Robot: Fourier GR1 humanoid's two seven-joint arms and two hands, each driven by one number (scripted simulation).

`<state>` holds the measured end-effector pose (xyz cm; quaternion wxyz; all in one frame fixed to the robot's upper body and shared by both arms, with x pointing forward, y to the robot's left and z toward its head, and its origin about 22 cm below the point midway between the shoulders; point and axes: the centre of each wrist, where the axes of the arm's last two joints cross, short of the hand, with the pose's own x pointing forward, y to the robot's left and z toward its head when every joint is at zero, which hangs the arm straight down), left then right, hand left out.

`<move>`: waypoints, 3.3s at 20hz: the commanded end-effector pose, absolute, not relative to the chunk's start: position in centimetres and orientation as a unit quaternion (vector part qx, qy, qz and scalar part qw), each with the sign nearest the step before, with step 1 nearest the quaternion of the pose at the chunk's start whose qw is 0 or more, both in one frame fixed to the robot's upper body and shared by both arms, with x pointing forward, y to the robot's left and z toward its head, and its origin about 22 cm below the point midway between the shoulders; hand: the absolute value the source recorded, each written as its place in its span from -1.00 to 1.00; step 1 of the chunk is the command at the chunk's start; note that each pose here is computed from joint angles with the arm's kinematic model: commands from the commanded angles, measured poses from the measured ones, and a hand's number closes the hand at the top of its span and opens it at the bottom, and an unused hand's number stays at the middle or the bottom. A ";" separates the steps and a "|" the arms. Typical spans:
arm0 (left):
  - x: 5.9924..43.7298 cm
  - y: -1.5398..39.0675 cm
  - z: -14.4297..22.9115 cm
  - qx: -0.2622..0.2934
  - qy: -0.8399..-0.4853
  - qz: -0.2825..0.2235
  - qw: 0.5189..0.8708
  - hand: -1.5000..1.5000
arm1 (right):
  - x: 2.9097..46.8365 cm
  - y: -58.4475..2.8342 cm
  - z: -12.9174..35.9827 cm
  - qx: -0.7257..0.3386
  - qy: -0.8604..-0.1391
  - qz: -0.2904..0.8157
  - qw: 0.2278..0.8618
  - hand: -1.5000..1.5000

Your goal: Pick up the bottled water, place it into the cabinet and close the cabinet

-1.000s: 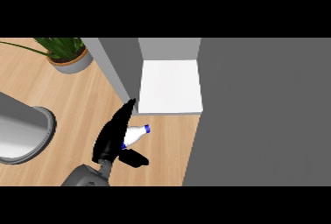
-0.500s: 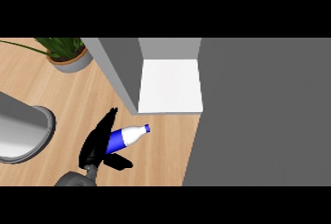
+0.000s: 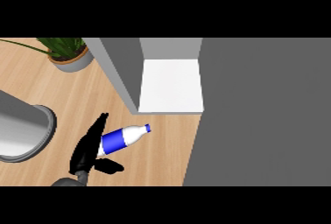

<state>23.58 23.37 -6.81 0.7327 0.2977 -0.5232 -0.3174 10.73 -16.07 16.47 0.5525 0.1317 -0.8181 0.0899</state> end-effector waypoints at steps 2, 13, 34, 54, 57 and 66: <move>24.1 25.1 -8.1 0.302 -0.527 -0.303 0.734 -1.00 | 8.6 -16.0 17.4 0.114 -0.838 0.091 0.527 -1.00; 24.1 27.0 -8.4 0.245 -0.553 -0.269 0.750 1.00 | 8.4 -16.8 17.8 0.117 -0.830 0.085 0.538 -1.00; 20.5 24.0 -11.0 -0.043 -0.756 0.150 0.635 1.00 | 9.2 -17.0 17.5 0.117 -0.835 0.099 0.529 -1.00; 23.6 19.3 -3.2 -0.123 -0.769 0.119 0.615 1.00 | 8.2 -16.9 18.1 0.114 -0.831 0.088 0.538 -1.00; 23.8 17.0 -2.2 -0.116 -0.775 0.111 0.611 1.00 | 8.0 -16.5 18.4 0.120 -0.833 0.084 0.533 -1.00; 26.4 12.9 -0.2 -0.107 -0.772 0.088 0.620 1.00 | 8.2 -16.6 18.8 0.117 -0.836 0.089 0.529 -1.00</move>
